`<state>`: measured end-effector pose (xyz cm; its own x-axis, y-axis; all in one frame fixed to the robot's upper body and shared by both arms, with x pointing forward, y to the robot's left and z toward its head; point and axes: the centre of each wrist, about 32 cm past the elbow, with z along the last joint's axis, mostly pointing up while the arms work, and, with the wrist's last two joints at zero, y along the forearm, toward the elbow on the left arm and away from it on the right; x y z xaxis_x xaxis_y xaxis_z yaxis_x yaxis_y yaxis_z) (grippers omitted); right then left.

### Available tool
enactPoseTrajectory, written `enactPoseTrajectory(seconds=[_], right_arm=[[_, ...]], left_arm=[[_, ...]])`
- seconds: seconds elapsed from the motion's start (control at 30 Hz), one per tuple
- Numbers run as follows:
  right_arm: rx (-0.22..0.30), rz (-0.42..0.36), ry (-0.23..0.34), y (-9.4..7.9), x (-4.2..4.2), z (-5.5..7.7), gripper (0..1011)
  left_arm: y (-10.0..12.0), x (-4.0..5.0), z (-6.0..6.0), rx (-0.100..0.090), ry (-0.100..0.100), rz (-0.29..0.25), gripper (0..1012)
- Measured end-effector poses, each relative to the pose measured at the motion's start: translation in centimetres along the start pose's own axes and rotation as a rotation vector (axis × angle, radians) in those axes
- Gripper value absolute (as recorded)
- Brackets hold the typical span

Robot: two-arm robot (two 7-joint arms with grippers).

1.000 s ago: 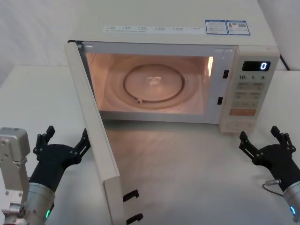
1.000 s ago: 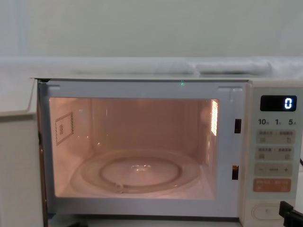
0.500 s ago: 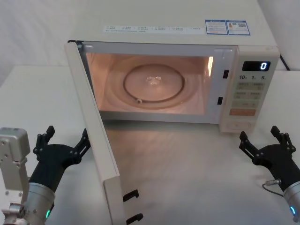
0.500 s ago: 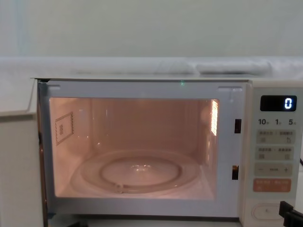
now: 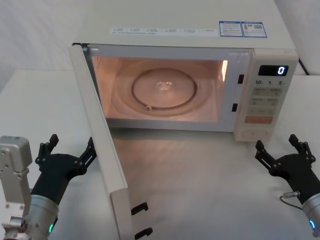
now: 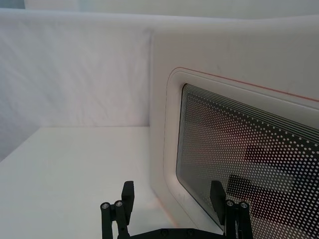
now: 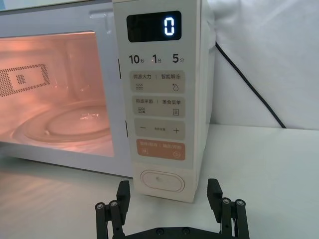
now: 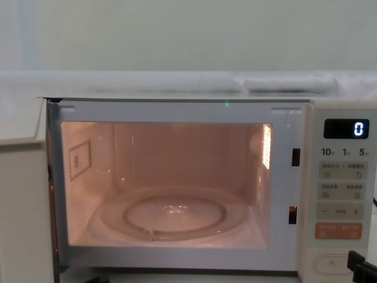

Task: Press the button to open the microwave door with one hand; close the microwave door with the other hand.

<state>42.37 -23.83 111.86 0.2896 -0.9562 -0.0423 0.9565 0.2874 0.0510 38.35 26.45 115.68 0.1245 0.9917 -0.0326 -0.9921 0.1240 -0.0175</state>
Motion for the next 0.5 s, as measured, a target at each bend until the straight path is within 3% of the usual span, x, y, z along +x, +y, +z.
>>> enactPoseTrajectory(seconds=[0.5], right_arm=[[0.0,0.0,0.0,0.0,0.0,0.0,1002]], left_arm=[[0.0,0.0,0.0,0.0,0.0,0.0,1001]])
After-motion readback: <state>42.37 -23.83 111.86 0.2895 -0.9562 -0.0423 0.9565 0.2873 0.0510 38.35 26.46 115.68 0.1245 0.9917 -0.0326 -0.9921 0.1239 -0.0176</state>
